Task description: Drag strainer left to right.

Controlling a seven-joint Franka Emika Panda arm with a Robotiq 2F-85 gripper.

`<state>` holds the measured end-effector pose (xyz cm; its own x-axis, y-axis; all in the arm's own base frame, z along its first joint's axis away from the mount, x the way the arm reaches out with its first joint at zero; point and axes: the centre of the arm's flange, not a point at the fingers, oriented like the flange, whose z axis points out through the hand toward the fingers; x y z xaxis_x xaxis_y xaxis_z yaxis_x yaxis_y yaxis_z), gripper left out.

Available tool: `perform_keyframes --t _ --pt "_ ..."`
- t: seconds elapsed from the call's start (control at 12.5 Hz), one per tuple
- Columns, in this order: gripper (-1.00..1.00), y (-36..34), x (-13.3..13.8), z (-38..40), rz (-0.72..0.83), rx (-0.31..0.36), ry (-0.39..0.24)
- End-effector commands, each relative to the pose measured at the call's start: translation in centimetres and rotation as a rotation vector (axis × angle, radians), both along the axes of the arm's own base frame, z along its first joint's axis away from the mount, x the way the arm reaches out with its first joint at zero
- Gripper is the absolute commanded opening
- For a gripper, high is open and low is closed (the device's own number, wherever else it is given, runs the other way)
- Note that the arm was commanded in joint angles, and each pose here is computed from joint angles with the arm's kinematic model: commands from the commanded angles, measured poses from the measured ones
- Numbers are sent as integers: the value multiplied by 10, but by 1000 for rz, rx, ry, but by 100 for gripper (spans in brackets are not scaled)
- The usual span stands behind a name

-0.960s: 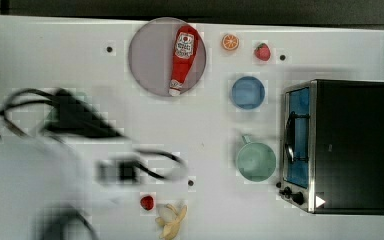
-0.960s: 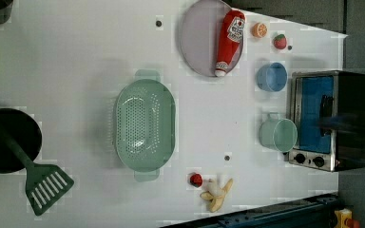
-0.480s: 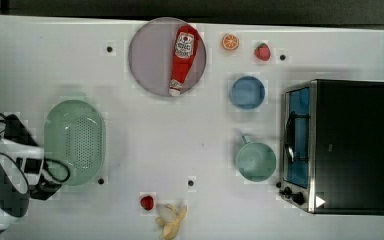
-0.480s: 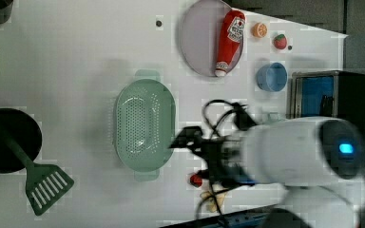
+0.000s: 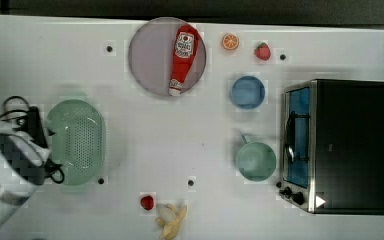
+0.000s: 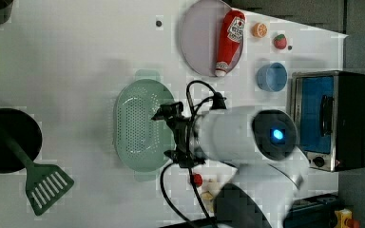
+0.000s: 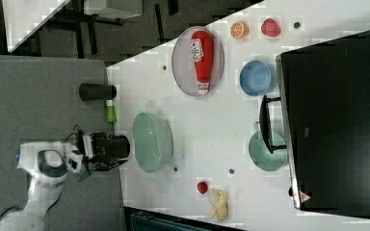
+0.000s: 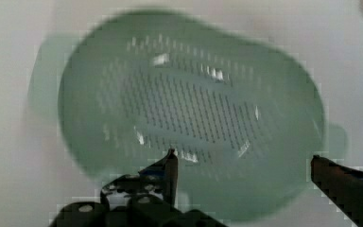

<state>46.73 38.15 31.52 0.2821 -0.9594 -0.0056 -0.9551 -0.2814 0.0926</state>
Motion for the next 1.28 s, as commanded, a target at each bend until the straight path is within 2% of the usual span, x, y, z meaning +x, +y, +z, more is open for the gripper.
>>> perform_keyframes --t 0.08,0.4,0.8,1.28 --pt "100 -16 19 -62 -205 10 24" --pt "100 -35 28 -124 -245 81 11" --pt "100 -80 23 -159 -270 35 7" --pt "100 -127 12 -155 -297 25 -18"
